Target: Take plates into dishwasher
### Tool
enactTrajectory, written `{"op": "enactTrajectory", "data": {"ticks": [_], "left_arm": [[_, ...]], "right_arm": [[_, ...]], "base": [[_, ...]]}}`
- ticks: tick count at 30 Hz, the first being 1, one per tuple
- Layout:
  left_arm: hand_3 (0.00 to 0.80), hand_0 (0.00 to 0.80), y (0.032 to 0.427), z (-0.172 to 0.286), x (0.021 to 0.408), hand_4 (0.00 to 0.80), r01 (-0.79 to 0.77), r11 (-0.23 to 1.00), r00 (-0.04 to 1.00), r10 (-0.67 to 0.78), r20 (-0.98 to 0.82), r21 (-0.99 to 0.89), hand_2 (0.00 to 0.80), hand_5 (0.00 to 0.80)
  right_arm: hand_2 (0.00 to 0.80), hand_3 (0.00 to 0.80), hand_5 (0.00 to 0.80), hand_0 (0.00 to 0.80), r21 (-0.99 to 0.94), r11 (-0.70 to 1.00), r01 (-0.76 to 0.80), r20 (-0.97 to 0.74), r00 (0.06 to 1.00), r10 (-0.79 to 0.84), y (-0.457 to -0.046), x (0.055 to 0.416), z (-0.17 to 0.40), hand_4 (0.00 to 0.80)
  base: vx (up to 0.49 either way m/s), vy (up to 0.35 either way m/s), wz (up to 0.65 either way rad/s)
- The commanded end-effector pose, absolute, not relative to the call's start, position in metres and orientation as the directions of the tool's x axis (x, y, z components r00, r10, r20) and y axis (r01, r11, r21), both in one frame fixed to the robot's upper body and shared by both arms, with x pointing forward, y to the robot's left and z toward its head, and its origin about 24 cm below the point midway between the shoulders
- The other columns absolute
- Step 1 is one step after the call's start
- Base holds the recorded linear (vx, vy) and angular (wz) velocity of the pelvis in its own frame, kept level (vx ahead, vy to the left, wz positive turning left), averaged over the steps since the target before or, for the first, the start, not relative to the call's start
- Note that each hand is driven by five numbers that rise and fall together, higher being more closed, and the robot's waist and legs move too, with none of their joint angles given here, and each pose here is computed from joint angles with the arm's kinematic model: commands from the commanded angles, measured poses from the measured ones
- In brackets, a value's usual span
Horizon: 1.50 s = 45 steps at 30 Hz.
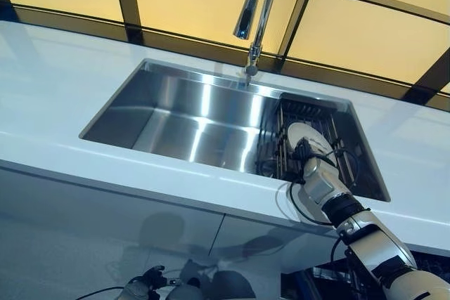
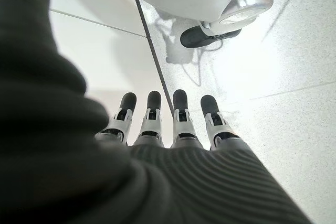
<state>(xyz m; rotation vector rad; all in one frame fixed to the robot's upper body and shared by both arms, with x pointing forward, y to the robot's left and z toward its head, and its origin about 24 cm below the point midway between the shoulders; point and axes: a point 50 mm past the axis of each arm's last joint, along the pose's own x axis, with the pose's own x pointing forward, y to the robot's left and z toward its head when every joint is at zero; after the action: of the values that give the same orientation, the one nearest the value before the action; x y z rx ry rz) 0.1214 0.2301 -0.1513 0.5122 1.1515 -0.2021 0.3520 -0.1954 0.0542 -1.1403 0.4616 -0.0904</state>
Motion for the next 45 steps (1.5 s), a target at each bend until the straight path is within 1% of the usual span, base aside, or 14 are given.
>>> {"op": "enactTrajectory", "data": {"ticks": [1,10,15,23,28,36,39,45], "left_arm": [[0.000,0.000,0.209,-0.153,0.129,0.000,0.438,0.864,0.418,0.049,-0.907,0.249,0.000,0.000],[0.000,0.000,0.209,-0.153,0.131,0.000,0.438,0.864,0.419,0.049,-0.907,0.249,0.000,0.000],[0.000,0.000,0.212,-0.153,0.128,0.000,0.434,0.864,0.416,0.059,-0.908,0.255,0.000,0.000],[0.000,0.000,0.223,-0.153,0.122,0.000,0.413,0.871,0.413,0.083,-0.907,0.268,0.000,0.000],[0.000,0.000,0.223,-0.154,0.118,0.000,0.405,0.874,0.409,0.088,-0.908,0.268,0.000,0.000],[0.000,0.000,0.225,-0.155,0.113,0.000,0.399,0.876,0.405,0.098,-0.909,0.272,0.000,0.000],[0.000,0.000,0.227,-0.156,0.110,0.000,0.396,0.876,0.404,0.103,-0.909,0.275,0.000,0.000],[0.000,0.000,0.230,-0.156,0.108,0.000,0.388,0.877,0.402,0.113,-0.908,0.282,0.000,0.000]], "right_arm": [[0.800,0.800,0.800,0.800,-0.937,0.341,-0.077,-0.202,0.915,-0.348,-0.214,0.361,0.081,0.800],[0.800,0.800,0.800,0.800,-0.944,0.327,-0.041,-0.159,0.926,-0.343,-0.215,0.363,0.088,0.800],[0.800,0.800,0.800,0.800,-0.935,0.352,0.038,-0.072,0.953,-0.294,-0.215,0.367,0.110,0.800],[0.800,0.800,0.800,0.800,-0.835,0.514,0.197,0.078,0.966,-0.245,-0.221,0.363,0.148,0.800],[0.800,0.800,0.800,0.800,-0.764,0.595,0.251,0.143,0.964,-0.224,-0.222,0.360,0.162,0.800],[0.800,0.800,0.800,0.800,-0.655,0.686,0.318,0.266,0.946,-0.185,-0.218,0.354,0.185,0.800],[0.800,0.800,0.800,0.800,-0.647,0.680,0.345,0.331,0.930,-0.158,-0.216,0.349,0.195,0.800],[0.800,0.800,0.800,0.800,-0.662,0.615,0.429,0.487,0.870,-0.082,-0.214,0.338,0.228,0.800]], "base": [[0.000,0.000,0.00],[0.000,0.000,0.00],[0.000,0.000,0.00],[-0.015,-0.020,-0.09],[-0.010,-0.009,-0.09],[-0.010,-0.020,-0.10],[-0.027,-0.032,-0.05],[-0.032,-0.040,-0.05]]}}
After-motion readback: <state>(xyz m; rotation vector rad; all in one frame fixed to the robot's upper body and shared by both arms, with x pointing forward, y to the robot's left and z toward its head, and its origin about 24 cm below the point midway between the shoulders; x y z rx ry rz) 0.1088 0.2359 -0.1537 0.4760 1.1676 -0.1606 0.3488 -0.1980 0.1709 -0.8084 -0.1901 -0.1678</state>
